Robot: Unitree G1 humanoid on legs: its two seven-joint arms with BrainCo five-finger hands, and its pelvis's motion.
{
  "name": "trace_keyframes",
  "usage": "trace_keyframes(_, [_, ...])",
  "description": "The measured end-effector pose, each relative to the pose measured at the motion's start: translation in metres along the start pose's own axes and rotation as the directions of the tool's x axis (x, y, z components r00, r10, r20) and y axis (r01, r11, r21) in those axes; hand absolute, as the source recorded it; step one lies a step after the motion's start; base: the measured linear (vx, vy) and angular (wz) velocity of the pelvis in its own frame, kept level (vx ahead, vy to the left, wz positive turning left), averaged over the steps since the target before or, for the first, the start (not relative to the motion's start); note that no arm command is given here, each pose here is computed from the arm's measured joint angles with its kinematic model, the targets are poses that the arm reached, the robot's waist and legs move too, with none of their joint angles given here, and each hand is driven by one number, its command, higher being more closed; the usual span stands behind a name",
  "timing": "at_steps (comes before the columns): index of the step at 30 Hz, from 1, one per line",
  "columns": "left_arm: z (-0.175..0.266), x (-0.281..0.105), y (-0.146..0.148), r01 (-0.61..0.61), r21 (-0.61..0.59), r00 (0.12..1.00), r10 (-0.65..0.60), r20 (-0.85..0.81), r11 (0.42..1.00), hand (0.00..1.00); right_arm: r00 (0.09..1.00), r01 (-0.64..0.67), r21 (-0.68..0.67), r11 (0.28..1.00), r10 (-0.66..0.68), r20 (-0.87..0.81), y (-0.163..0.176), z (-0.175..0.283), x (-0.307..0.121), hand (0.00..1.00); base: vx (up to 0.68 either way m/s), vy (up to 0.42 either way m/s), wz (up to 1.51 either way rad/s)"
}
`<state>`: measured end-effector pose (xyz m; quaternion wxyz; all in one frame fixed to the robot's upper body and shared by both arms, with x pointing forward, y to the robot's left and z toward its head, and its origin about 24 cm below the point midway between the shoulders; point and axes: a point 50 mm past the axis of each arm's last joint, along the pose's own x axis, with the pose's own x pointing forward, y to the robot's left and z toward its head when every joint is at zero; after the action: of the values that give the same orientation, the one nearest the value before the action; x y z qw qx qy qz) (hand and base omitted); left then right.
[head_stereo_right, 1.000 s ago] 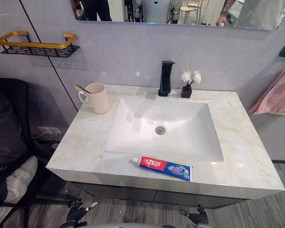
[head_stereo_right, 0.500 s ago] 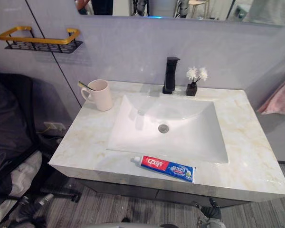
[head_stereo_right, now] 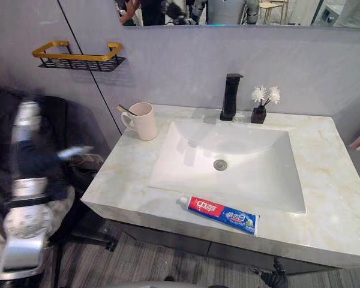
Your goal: Organize washtable
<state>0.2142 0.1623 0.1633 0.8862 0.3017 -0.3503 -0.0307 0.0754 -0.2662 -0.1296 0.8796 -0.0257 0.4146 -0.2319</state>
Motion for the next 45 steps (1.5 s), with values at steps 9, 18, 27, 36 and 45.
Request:
trace_keyframes(9, [0.019, -0.002, -0.102, 0.457, -0.095, 0.886, -0.443, 0.140, 0.884, 0.00, 0.995, -0.093, -0.048, 0.995, 0.094, 0.016, 0.017, 0.006, 0.002, 0.00, -0.03, -0.018, -0.04])
trace_keyframes(18, [-0.008, -0.018, -0.155, 0.685, -0.001, 0.728, -0.685, 0.034, 0.728, 0.00, 0.988, -0.149, -0.075, 0.986, 0.151, 0.028, 0.033, 0.012, 0.004, 0.00, 0.00, -0.011, 0.00])
trace_keyframes(27, [-0.027, -0.033, -0.170, 0.766, 0.072, 0.642, -0.765, -0.050, 0.639, 0.00, 0.986, -0.158, -0.063, 0.985, 0.161, 0.041, 0.040, 0.017, 0.005, 0.00, 0.00, -0.001, 0.00])
trace_keyframes(36, [-0.034, -0.028, -0.172, 0.774, 0.109, 0.631, -0.774, -0.056, 0.624, 1.00, 0.985, -0.163, -0.062, 0.985, 0.166, 0.046, 0.043, 0.020, 0.007, 0.00, -0.03, -0.003, -0.03])
trace_keyframes(45, [-0.046, -0.006, -0.168, 0.717, 0.039, 0.694, -0.708, -0.126, 0.696, 1.00, 0.983, -0.172, -0.067, 0.983, 0.176, 0.055, 0.047, 0.024, 0.009, 0.00, -0.02, -0.006, -0.08])
